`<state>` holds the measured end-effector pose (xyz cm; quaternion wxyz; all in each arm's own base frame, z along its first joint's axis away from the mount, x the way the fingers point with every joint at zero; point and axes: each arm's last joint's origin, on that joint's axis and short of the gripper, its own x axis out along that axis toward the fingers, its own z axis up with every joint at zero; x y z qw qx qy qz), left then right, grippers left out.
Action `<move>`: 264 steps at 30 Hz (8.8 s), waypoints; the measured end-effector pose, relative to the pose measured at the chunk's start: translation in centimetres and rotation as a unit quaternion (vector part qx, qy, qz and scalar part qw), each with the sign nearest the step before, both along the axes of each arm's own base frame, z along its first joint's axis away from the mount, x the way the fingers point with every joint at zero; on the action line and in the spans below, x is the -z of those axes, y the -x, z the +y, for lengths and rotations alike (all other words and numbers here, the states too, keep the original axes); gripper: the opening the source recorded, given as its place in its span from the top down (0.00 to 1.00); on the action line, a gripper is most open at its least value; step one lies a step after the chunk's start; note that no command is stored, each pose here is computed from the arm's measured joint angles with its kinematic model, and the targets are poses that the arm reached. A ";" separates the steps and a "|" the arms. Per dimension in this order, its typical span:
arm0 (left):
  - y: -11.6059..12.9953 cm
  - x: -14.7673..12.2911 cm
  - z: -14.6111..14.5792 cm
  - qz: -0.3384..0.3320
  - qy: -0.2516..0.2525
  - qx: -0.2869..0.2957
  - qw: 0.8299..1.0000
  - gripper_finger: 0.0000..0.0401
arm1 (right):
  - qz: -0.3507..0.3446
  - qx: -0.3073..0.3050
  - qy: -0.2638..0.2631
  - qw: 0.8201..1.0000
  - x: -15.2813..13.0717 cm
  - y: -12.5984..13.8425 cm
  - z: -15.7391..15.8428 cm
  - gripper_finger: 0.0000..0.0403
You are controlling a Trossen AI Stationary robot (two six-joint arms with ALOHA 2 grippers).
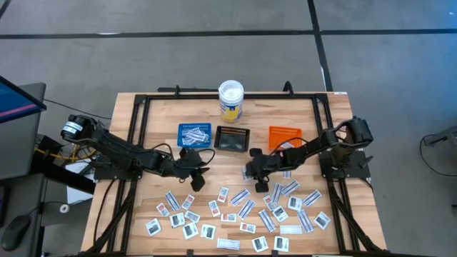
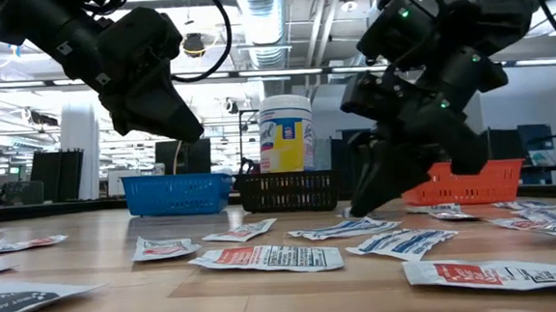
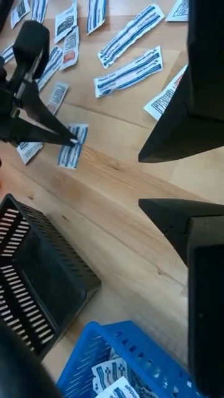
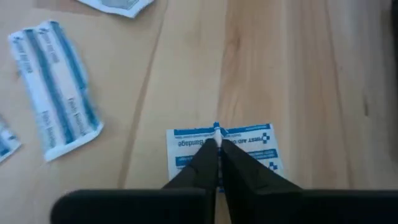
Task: Pick & Place First Aid Supplies
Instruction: Put the blue bandage into the blue bin, then put the orange ointment pack into the orange bin
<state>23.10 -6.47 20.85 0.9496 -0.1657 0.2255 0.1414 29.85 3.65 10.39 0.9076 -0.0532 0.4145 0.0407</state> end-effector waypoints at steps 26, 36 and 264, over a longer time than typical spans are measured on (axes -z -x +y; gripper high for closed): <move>-4.2 1.7 -1.0 -0.120 -0.027 -0.036 0.992 0.74 | -0.268 0.095 -0.032 0.958 -6.7 -2.9 0.0 0.99; -5.0 2.1 -1.3 -0.155 -0.012 -0.030 0.987 0.74 | -0.241 0.096 -0.024 0.966 -6.2 -2.7 0.0 0.97; 2.7 1.4 6.0 -0.195 0.025 -0.217 0.956 0.86 | -0.022 -0.013 -0.014 1.000 0.2 -8.7 4.3 0.57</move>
